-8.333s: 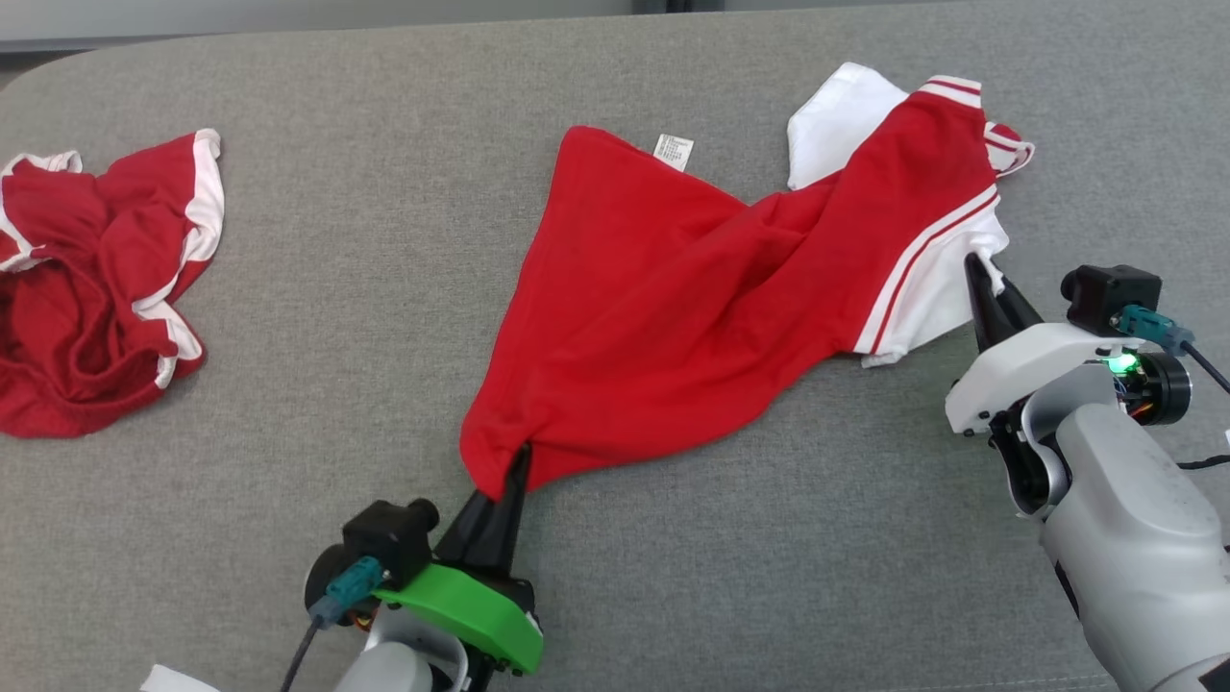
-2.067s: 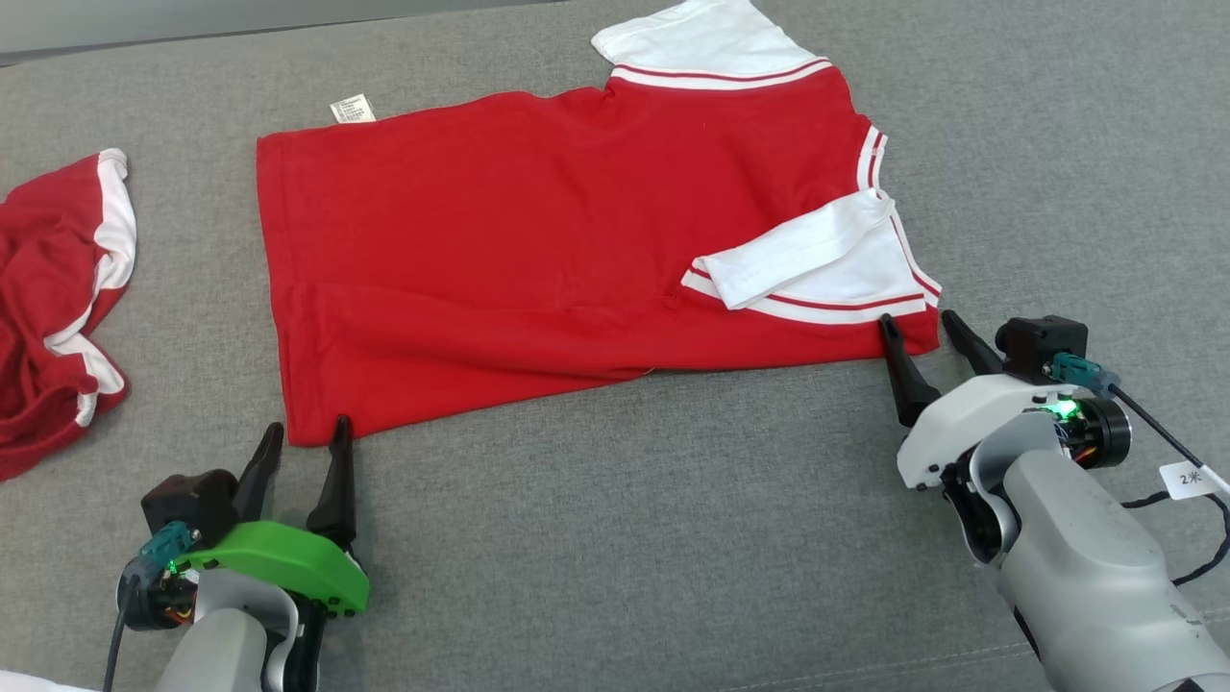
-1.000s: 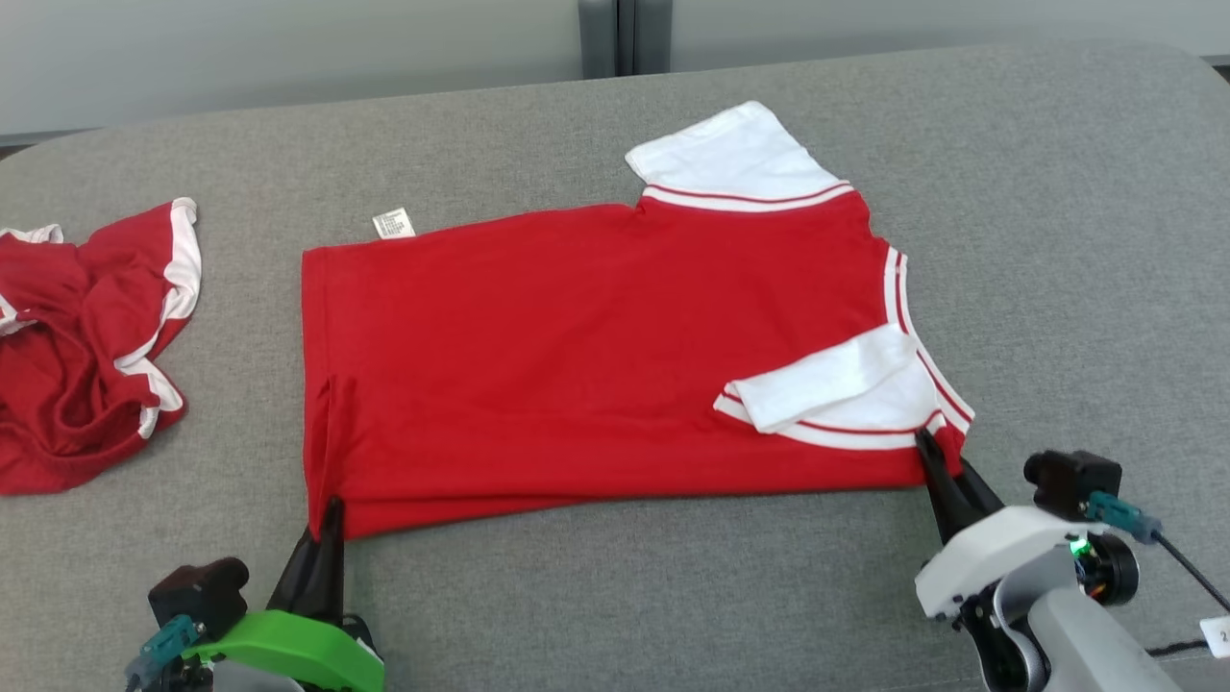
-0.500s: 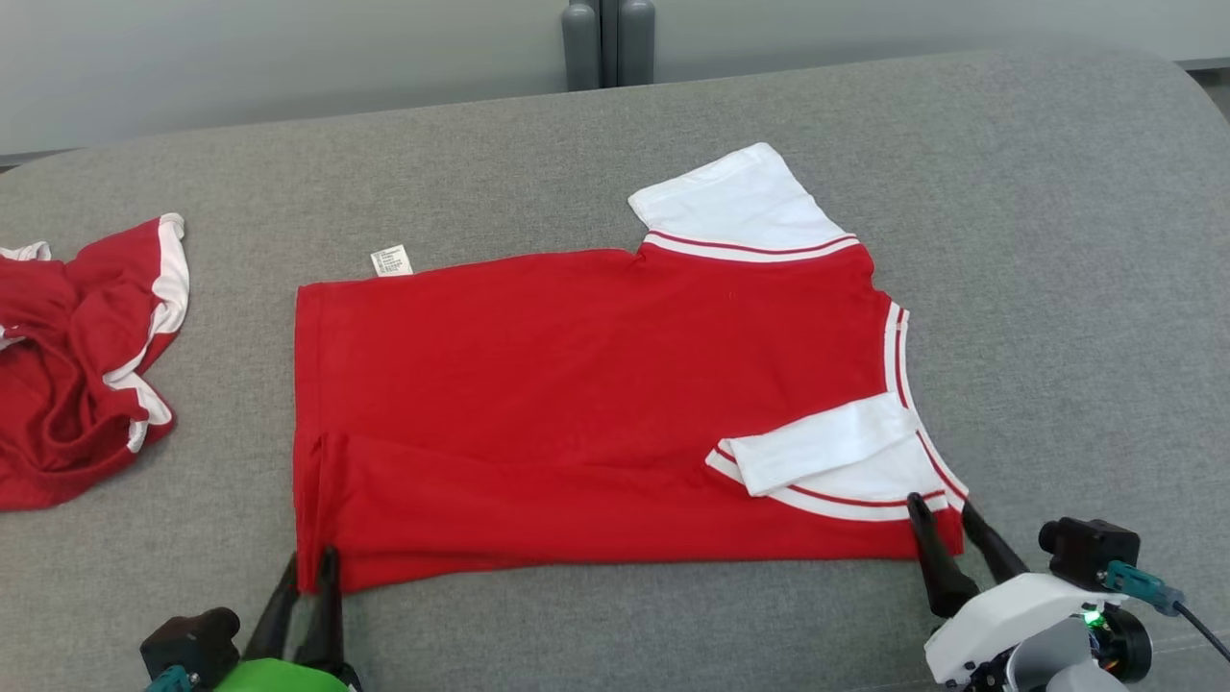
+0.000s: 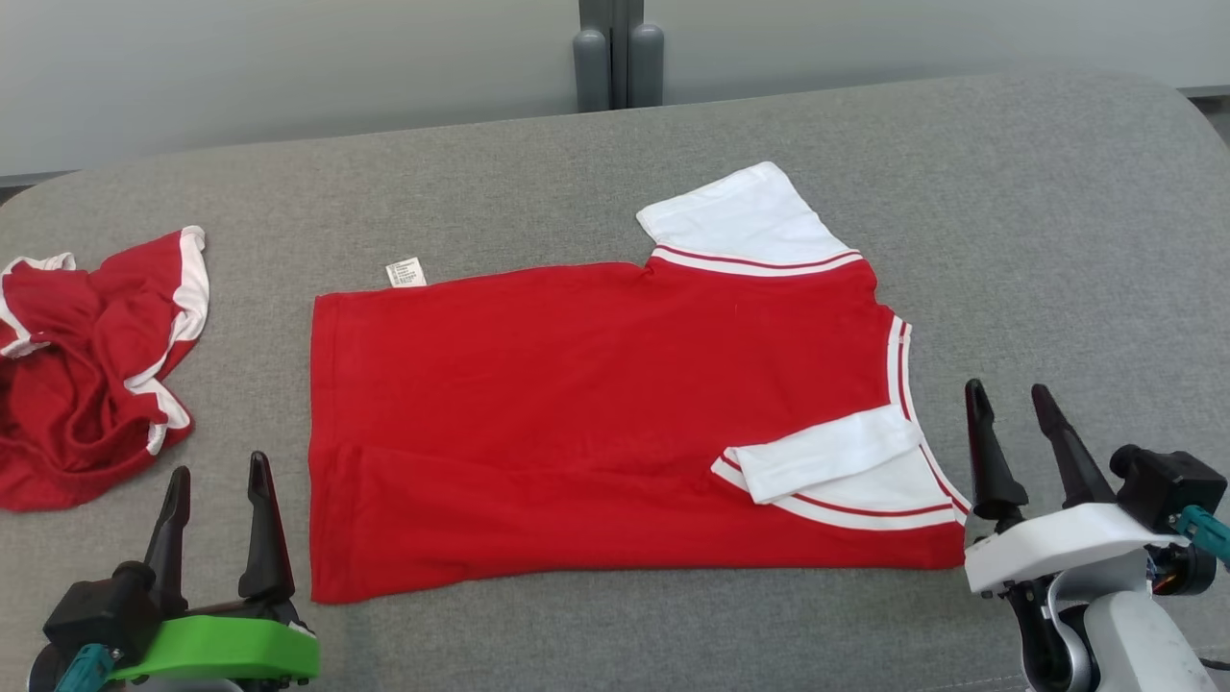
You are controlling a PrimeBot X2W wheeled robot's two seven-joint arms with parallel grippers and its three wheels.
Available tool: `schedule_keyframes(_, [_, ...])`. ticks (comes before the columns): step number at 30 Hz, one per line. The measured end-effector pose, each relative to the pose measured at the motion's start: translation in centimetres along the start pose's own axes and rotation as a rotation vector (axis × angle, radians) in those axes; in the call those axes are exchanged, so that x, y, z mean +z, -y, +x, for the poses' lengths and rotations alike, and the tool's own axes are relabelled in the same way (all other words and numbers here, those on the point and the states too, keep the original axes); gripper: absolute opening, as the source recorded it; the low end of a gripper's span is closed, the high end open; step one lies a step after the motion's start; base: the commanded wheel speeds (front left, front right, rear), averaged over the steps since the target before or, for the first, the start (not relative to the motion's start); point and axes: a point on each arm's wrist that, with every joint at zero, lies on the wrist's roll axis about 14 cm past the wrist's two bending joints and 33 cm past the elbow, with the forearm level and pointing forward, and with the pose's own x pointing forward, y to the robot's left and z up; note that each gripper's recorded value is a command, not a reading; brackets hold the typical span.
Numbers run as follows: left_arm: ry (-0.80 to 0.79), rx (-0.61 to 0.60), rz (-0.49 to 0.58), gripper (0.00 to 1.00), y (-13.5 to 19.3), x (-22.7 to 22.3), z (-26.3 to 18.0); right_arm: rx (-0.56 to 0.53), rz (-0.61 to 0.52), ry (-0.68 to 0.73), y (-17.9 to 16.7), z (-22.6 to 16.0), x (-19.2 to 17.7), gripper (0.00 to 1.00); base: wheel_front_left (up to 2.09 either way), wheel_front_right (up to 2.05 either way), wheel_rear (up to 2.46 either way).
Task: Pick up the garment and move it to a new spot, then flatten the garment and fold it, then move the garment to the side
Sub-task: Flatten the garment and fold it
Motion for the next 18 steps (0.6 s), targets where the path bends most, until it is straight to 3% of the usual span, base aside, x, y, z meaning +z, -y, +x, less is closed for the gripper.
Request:
schedule_keyframes(9, [0.085,0.047,0.08,1.0,-1.2,2.8,-0.1,0.084,-0.045,0.105,-3.2,1.0,2.8,1.0,0.0,0.0,0.0])
schedule_keyframes(18, [0.075,0.044,0.14,1.0,-1.0,2.6,0.1,0.168,-0.085,0.122,-6.7,1.0,2.9,1.0,0.0,0.0,0.0])
